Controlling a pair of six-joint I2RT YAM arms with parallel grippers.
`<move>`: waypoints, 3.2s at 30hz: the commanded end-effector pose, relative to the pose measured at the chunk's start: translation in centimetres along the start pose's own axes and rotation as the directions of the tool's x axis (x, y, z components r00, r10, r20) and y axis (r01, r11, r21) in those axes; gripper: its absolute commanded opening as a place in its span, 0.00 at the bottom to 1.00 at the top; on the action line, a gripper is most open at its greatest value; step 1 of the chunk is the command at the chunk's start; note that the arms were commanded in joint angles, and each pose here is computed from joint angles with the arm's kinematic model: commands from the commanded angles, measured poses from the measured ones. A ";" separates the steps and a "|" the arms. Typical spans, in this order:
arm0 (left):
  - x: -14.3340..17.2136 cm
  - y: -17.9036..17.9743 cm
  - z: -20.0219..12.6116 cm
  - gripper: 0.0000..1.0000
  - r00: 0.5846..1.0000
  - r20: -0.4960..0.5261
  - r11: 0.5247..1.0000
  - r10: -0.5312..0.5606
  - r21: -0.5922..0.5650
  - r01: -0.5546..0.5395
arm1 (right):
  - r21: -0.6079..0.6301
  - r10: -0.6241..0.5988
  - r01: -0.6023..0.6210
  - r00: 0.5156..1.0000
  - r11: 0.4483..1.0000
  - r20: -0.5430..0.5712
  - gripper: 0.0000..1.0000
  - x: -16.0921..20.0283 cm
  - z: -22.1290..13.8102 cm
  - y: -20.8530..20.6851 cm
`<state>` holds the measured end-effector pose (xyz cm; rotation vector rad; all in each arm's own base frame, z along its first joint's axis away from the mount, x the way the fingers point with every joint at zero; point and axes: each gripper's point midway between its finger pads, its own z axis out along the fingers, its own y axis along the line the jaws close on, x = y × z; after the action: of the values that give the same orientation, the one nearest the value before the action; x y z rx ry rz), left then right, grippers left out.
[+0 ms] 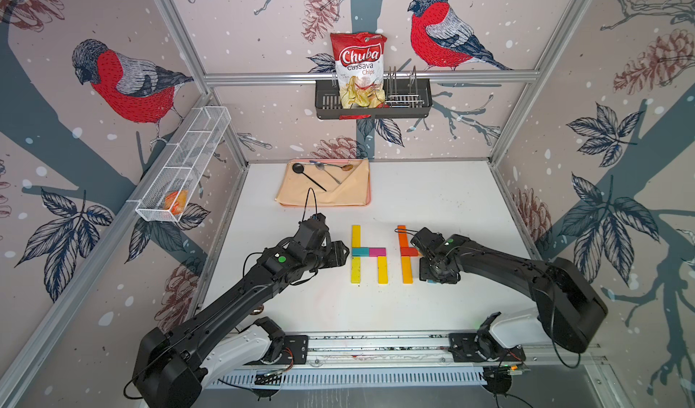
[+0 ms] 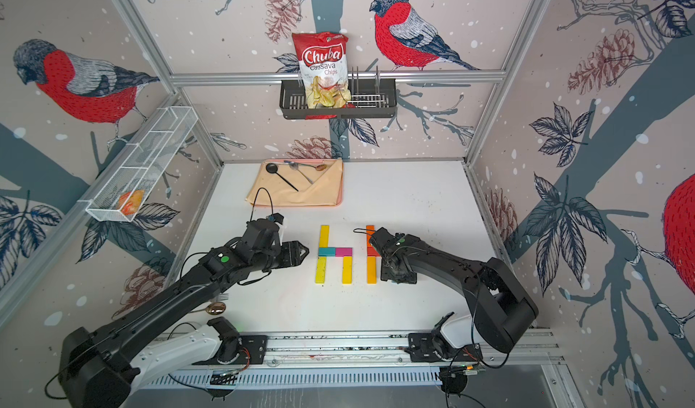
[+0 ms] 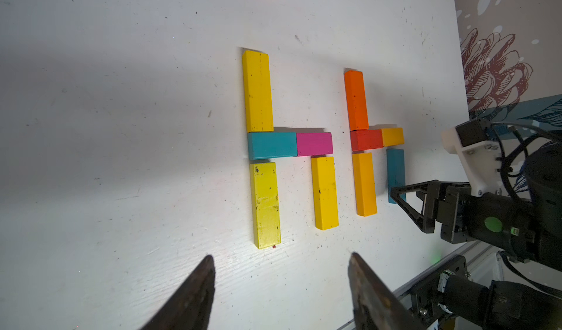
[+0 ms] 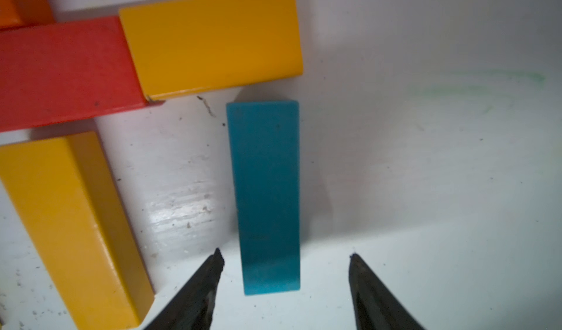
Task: Assemble the letter h with building blocks
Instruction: Assemble the building block at the center of the board.
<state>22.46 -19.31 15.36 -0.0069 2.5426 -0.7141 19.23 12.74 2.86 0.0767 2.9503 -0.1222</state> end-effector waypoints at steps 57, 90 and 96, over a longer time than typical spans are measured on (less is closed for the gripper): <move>-0.5 -0.5 -0.3 0.68 1.000 0.012 1.000 0.002 0.009 -0.003 | 0.020 0.069 -0.069 0.998 0.997 0.009 0.57 -2.3 0.9 -1.2; -0.3 -0.1 -0.4 0.68 1.000 0.011 1.000 0.000 0.004 0.000 | -0.049 0.061 -0.061 0.998 0.997 0.006 0.64 -1.7 0.7 -0.5; -0.2 -0.2 -0.4 0.68 1.000 0.009 1.000 0.001 0.008 -0.001 | -0.035 0.071 -0.070 0.997 0.997 0.017 0.65 -1.8 0.2 -0.8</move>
<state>22.45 -19.26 15.82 -0.0150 2.5339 -0.7209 20.97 12.37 2.60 0.1644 2.9381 -0.0192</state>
